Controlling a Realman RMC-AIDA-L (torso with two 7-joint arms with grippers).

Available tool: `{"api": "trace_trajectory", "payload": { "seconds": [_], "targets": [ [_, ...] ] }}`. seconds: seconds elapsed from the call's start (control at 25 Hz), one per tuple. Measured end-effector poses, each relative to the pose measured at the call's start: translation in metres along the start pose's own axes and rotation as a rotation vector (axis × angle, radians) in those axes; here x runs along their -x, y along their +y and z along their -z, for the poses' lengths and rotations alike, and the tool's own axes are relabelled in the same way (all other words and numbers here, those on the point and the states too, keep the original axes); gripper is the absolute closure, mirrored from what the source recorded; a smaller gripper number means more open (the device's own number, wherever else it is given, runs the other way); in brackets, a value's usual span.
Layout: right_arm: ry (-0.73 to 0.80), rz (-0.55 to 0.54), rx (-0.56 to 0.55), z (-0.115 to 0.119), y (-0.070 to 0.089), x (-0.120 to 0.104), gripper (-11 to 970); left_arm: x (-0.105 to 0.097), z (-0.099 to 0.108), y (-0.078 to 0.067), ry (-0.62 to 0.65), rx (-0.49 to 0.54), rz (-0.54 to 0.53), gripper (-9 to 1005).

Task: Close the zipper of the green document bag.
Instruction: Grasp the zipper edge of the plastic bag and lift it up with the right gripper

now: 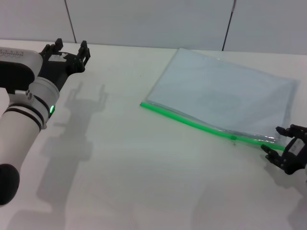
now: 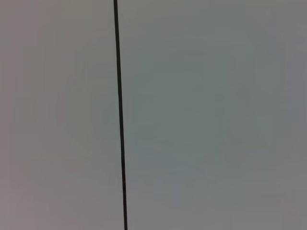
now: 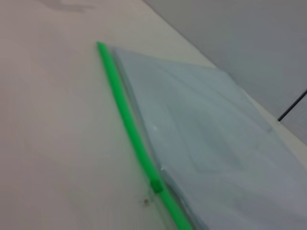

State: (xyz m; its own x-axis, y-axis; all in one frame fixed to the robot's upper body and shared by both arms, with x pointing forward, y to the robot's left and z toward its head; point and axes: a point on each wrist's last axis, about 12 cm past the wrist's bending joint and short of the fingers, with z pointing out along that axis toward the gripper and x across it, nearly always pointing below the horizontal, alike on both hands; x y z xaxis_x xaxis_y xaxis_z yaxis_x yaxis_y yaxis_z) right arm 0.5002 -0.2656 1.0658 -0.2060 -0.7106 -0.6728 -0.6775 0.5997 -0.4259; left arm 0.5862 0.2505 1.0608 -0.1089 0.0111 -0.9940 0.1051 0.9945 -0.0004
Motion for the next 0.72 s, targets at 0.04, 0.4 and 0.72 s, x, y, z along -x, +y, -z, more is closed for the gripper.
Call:
{"api": "trace_trajectory", "payload": {
  "seconds": [0.04,0.4,0.72],
  "targets": [
    [0.002,0.004,0.002,0.000,-0.001,-0.001,362,0.000,0.000,0.000,0.000,0.000,0.000,347],
    [0.005,0.014,0.005,0.000,-0.004,-0.001,422,-0.001,0.000,0.003,0.005,0.014,0.004,347],
    [0.037,0.051,-0.041,0.000,-0.011,-0.006,416,-0.001,0.000,0.002,0.004,0.013,0.006,347]
  ]
}}
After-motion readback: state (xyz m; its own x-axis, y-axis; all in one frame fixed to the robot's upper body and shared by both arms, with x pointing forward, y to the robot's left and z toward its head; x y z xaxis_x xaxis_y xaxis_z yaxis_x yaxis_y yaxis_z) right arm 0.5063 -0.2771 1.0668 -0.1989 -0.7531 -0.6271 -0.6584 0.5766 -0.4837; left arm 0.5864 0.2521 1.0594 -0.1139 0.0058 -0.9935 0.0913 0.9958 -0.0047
